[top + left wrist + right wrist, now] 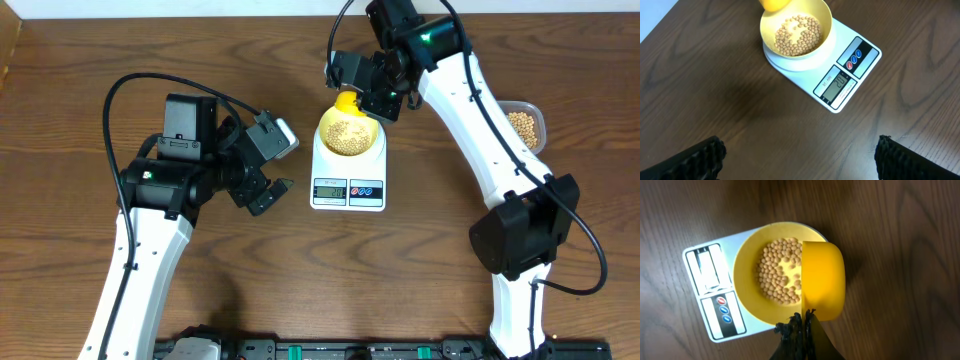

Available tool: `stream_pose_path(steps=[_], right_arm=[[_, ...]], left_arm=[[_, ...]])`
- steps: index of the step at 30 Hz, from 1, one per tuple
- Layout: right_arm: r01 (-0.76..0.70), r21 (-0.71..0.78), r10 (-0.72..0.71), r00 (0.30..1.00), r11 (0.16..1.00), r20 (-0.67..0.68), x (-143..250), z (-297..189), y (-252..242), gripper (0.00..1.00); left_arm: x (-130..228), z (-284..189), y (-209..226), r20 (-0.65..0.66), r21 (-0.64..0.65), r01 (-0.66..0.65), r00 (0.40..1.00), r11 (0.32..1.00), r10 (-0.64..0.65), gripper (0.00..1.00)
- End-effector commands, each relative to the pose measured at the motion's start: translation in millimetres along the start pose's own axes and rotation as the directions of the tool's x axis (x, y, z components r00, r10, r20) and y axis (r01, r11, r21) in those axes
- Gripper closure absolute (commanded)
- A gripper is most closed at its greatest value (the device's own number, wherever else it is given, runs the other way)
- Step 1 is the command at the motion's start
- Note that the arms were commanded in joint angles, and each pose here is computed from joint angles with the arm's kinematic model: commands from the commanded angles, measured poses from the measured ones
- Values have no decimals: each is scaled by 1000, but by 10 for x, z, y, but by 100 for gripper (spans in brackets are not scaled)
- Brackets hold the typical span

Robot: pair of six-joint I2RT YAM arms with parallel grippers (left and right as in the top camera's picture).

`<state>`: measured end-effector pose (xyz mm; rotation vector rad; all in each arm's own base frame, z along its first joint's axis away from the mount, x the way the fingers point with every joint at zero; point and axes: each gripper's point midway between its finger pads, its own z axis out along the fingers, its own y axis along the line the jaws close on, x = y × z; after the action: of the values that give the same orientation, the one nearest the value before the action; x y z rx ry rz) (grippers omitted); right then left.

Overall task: Scoop item into bowl and weigh 50g on scale
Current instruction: 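Move the empty scoop back right over the soybean tub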

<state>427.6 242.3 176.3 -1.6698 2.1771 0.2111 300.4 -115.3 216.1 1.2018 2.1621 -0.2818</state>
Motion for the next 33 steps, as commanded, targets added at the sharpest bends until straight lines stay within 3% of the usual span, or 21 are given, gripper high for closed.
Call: stream_pose_path(steps=[1,5,7,10,14,19,24,33], right_arm=[[-34,64,31,999,997,43,-86,-210,-117,99],[-271,56,262,956,961,132,-78,-342,-293,99],[-445,25,433,881,895,191,-28,-467,-429,99],[-577,-39,568,788,816,235,67,-619,-537,99],[-729,-191,750,608,657,262,282,-879,-658,99],[-800,-239,835,515,549,193,691,-1007,-657,99],[-876,-14,874,480,482,75,1235,-961,-657,99],[-915,129,923,386,383,-2,1804,-1205,-569,99]], left_arm=[[21,20,-7,-2,11,17,1000,1000,-17,3],[21,20,-7,-2,11,17,1000,1000,-17,2],[21,20,-7,-2,11,17,1000,1000,-17,2],[21,20,-7,-2,11,17,1000,1000,-17,2],[21,20,-7,-2,11,17,1000,1000,-17,3],[21,20,-7,-2,11,17,1000,1000,-17,2],[21,20,-7,-2,11,17,1000,1000,-17,2],[21,20,-7,-2,11,17,1000,1000,-17,2]])
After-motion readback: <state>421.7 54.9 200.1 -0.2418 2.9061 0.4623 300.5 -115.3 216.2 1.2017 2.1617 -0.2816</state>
